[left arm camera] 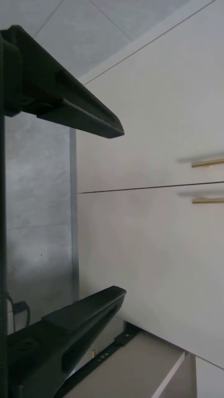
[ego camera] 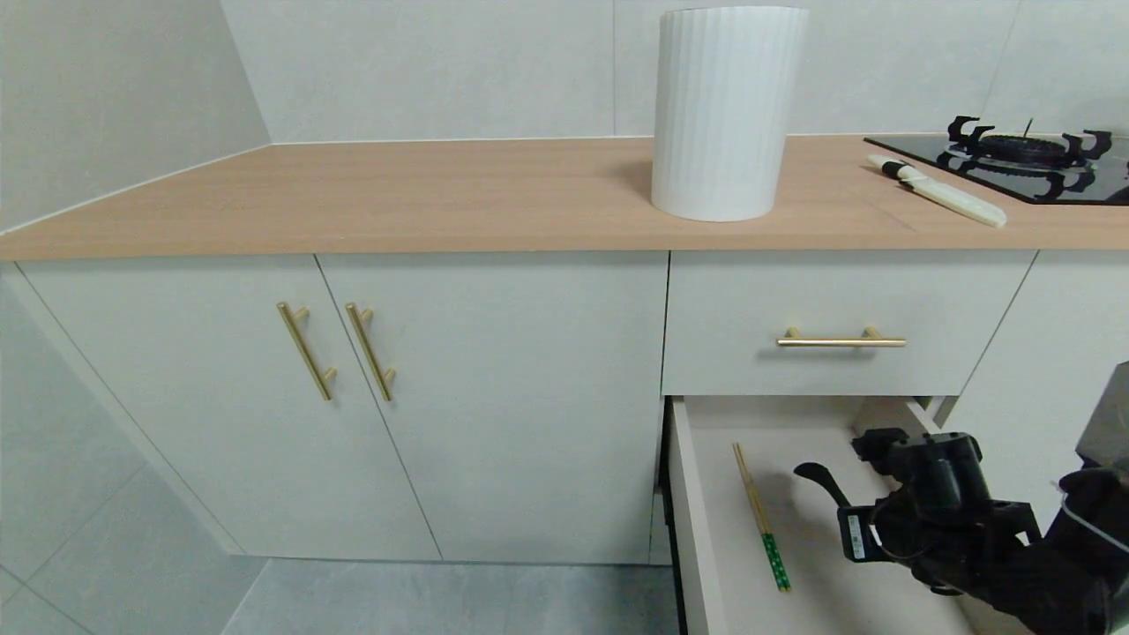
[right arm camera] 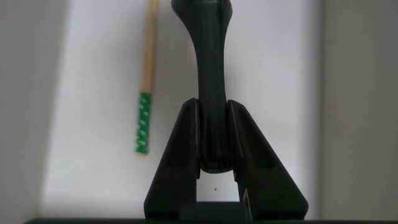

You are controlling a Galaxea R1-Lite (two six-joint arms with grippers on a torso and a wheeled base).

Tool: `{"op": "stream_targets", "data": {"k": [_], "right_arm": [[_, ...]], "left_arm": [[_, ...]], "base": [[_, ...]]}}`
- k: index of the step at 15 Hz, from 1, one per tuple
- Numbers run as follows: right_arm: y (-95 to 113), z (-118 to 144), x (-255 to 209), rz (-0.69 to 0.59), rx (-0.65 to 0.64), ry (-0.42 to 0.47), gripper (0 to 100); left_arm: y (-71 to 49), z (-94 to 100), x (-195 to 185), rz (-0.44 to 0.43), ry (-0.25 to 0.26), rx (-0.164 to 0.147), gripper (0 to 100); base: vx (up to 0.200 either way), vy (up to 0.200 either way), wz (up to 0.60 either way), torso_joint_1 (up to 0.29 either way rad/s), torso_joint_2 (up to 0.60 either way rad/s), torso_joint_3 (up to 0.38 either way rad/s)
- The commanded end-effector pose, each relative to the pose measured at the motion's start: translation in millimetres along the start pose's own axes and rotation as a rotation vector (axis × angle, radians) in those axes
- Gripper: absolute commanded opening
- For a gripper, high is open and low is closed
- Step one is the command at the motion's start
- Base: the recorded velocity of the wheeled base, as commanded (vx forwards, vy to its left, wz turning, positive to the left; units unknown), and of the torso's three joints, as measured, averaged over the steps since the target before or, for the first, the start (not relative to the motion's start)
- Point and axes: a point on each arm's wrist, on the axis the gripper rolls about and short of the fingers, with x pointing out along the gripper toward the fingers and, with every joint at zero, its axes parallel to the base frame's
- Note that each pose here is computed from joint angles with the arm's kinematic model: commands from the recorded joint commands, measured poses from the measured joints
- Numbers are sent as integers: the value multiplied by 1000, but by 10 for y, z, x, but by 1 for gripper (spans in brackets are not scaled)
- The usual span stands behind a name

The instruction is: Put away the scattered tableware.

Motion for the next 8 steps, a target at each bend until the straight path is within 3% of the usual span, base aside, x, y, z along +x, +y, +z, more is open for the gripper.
{"op": "stream_targets", "data": {"k": [1,8], "right_arm": [[16,-205,209,-11,-18,77,0],[27,-309,407,-28,-25,75,0]], "left_arm": [[0,0,1,0,2,0,100],[0,2,1,0,0,0,100]], "base": [[0,0,0,0,0,0],[0,0,0,0,0,0]]}}
